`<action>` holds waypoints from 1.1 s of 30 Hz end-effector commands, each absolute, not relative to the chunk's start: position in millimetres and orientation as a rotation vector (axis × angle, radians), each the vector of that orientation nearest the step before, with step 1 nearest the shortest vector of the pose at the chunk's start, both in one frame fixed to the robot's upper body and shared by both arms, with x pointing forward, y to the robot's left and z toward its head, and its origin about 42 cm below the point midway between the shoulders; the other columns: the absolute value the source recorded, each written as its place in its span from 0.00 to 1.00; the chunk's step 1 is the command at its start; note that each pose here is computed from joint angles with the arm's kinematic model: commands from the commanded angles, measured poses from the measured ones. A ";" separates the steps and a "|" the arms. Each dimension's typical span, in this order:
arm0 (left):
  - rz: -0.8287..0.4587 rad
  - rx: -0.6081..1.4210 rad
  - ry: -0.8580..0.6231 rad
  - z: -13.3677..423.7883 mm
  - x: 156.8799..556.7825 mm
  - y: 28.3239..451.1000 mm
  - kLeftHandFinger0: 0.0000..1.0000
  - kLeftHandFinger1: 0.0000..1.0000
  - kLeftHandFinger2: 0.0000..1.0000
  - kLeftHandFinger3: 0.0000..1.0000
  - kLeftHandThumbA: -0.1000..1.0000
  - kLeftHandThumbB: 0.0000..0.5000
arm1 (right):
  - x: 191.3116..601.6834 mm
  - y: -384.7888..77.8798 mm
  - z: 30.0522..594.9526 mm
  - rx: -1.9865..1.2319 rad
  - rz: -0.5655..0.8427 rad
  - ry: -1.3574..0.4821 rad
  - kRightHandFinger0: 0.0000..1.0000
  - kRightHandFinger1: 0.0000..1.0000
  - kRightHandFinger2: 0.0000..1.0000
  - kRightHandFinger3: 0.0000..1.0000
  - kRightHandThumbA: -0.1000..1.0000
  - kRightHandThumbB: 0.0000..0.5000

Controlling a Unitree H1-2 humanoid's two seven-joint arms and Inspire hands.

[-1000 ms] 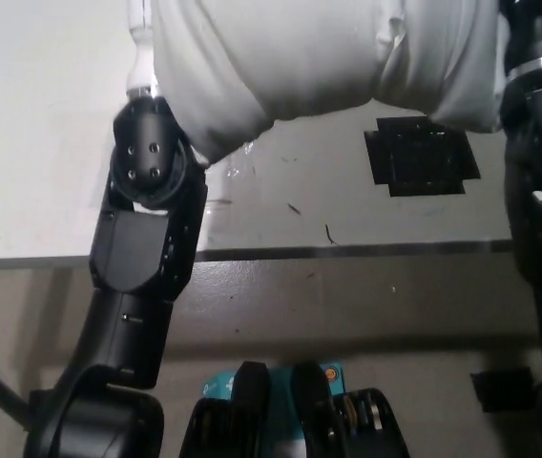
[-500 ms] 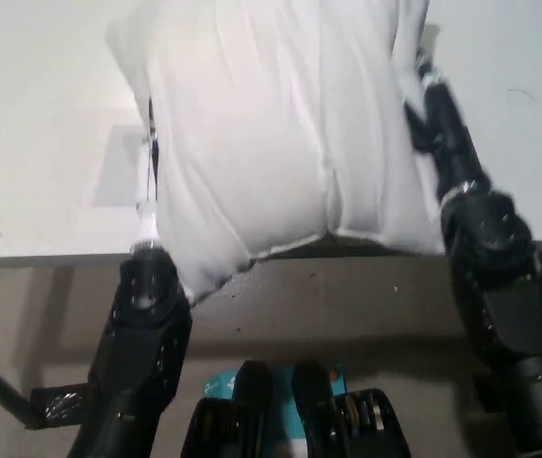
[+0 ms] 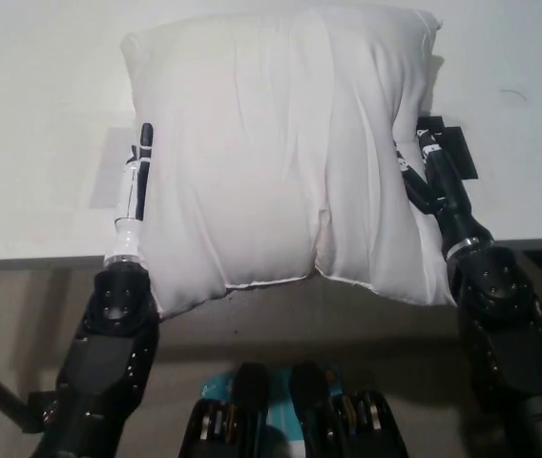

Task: The robot uses both hands to lift the pillow and then drops it on the table

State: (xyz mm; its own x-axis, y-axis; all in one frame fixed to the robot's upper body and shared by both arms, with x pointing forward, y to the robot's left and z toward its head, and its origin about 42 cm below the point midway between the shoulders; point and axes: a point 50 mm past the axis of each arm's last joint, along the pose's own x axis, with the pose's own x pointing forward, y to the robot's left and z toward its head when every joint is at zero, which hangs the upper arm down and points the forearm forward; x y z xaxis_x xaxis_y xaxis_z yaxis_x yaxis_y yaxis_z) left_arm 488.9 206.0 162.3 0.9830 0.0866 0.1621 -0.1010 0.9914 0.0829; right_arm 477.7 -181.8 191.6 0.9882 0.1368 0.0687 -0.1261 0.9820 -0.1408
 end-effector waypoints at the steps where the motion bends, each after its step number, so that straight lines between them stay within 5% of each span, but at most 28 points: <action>1: 0.038 0.139 -0.242 174.9 492.7 202.4 1.00 1.00 1.00 1.00 1.00 0.26 | 482.0 -188.7 204.8 -0.221 0.204 -0.169 1.00 1.00 1.00 1.00 1.00 0.85; 7: 0.081 0.105 -0.243 165.6 473.6 228.6 1.00 1.00 1.00 1.00 1.00 0.31 | 468.7 -243.9 215.0 -0.309 0.160 -0.204 1.00 1.00 1.00 1.00 1.00 0.61; 9: 0.078 0.091 -0.245 162.6 465.0 230.8 1.00 1.00 1.00 1.00 1.00 0.32 | 460.6 -259.2 215.8 -0.361 0.145 -0.195 1.00 1.00 1.00 1.00 1.00 0.65; 15: 0.092 0.094 -0.291 166.3 428.5 258.9 1.00 1.00 1.00 1.00 1.00 0.31 | 428.6 -312.7 227.8 -0.518 0.089 -0.211 1.00 1.00 1.00 1.00 1.00 0.56; 19: 0.134 0.097 -0.336 166.2 385.0 284.0 1.00 1.00 1.00 1.00 1.00 0.39 | 380.5 -347.8 221.2 -0.504 0.059 -0.238 1.00 1.00 1.00 1.00 1.00 0.47; 21: 0.142 0.104 -0.341 164.9 372.7 289.9 1.00 1.00 1.00 1.00 1.00 0.42 | 368.8 -350.9 215.5 -0.506 0.049 -0.236 1.00 1.00 1.00 1.00 1.00 0.47; 22: 0.155 0.102 -0.352 158.8 348.5 292.4 1.00 1.00 1.00 1.00 1.00 0.44 | 348.5 -357.1 208.2 -0.538 0.012 -0.230 1.00 1.00 1.00 1.00 1.00 0.61; 23: 0.158 0.104 -0.353 156.6 339.5 291.8 1.00 1.00 1.00 1.00 1.00 0.44 | 341.5 -357.1 205.5 -0.551 0.001 -0.242 1.00 1.00 1.00 1.00 1.00 0.61; 28: 0.131 0.112 -0.349 135.0 274.1 276.9 1.00 1.00 1.00 1.00 1.00 0.25 | 277.5 -339.8 187.3 -0.541 -0.046 -0.301 1.00 1.00 1.00 1.00 1.00 0.69; 31: 0.118 0.131 -0.362 126.6 248.4 267.0 1.00 1.00 1.00 1.00 1.00 0.28 | 244.8 -321.2 164.4 -0.479 -0.060 -0.313 1.00 1.00 1.00 1.00 1.00 0.71; 33: 0.123 0.123 -0.372 129.6 248.5 260.1 1.00 1.00 1.00 1.00 1.00 0.28 | 242.0 -314.7 156.8 -0.460 -0.054 -0.331 1.00 1.00 1.00 1.00 1.00 0.64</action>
